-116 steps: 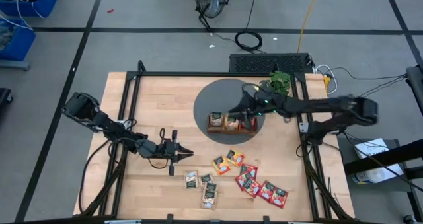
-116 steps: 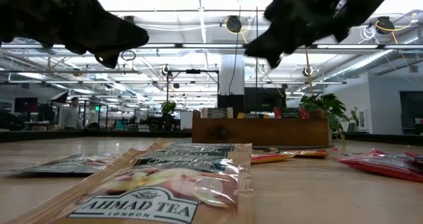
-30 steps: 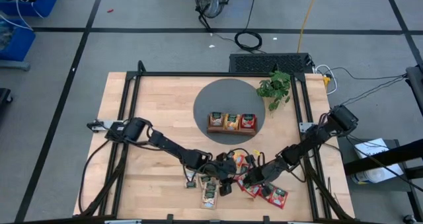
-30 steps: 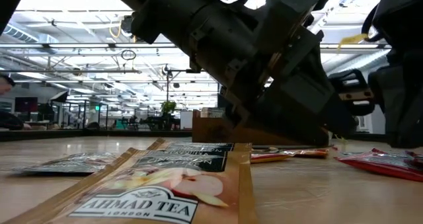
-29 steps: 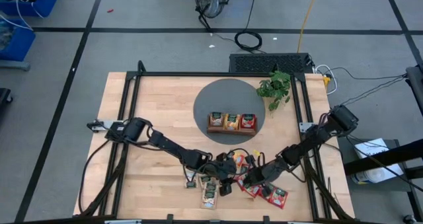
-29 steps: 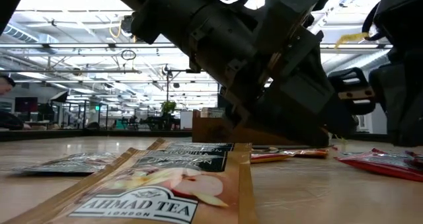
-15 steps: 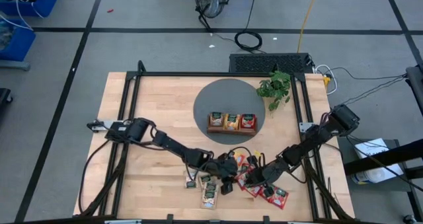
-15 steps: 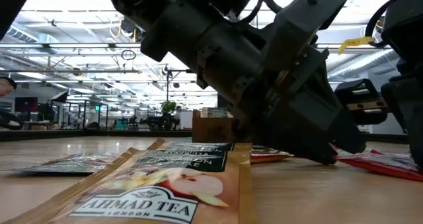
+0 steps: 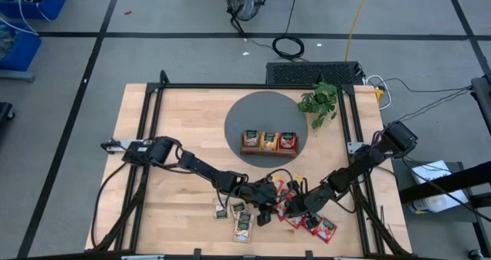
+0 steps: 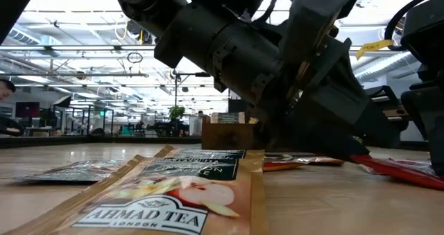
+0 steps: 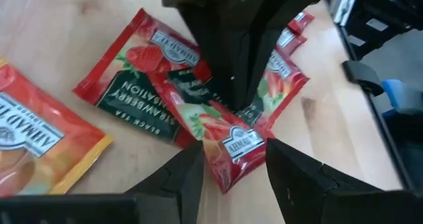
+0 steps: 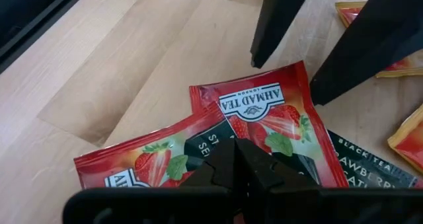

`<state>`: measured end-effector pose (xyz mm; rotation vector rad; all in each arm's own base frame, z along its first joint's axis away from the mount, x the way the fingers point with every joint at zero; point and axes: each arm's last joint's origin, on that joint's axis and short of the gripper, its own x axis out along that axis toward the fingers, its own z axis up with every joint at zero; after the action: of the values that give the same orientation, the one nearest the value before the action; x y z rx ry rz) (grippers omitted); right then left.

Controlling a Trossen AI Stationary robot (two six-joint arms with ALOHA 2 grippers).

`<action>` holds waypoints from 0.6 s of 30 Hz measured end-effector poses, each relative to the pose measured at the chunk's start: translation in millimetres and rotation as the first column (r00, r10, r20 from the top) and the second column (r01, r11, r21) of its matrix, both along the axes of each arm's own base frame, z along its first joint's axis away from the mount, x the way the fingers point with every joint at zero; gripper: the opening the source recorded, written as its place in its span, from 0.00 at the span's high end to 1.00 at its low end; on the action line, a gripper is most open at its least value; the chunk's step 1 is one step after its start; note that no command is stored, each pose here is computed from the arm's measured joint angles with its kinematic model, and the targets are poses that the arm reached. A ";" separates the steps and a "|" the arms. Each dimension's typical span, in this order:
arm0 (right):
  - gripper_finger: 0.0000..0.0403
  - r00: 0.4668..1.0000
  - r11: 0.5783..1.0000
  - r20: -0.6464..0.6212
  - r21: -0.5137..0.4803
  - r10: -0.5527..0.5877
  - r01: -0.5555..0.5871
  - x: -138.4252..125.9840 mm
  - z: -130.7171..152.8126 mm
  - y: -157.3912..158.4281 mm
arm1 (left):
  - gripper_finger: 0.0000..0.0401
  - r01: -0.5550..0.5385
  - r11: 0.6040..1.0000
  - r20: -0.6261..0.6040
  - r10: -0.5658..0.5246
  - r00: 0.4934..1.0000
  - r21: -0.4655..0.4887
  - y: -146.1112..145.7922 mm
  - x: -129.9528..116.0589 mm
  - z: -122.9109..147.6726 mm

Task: Pick & Place Tea
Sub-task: Put the red tea bag into the right section of the wooden organiser

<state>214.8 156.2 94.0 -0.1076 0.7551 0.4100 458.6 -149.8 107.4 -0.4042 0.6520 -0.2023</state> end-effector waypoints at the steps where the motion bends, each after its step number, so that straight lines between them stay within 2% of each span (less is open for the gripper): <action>1: 1.00 1.000 1.000 0.000 0.000 0.000 0.000 0.0 0.0 0.0 | 0.59 0.000 1.000 -0.001 0.000 1.000 0.000 0.0 -0.1 -0.1; 15: 1.00 0.999 0.997 0.031 -0.057 -0.044 0.045 0.6 -0.7 -2.3 | 0.59 0.021 1.000 -0.007 -0.021 1.000 -0.003 -1.3 -0.6 -2.2; 18: 1.00 0.999 0.997 0.033 -0.063 -0.041 0.043 0.6 -0.9 -2.5 | 0.59 -0.013 1.000 -0.037 0.014 0.999 0.007 -0.1 -1.8 -4.8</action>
<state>215.5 153.8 93.1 -0.1578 0.7381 0.3436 456.7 -149.9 102.6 -0.4061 0.6859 -0.1801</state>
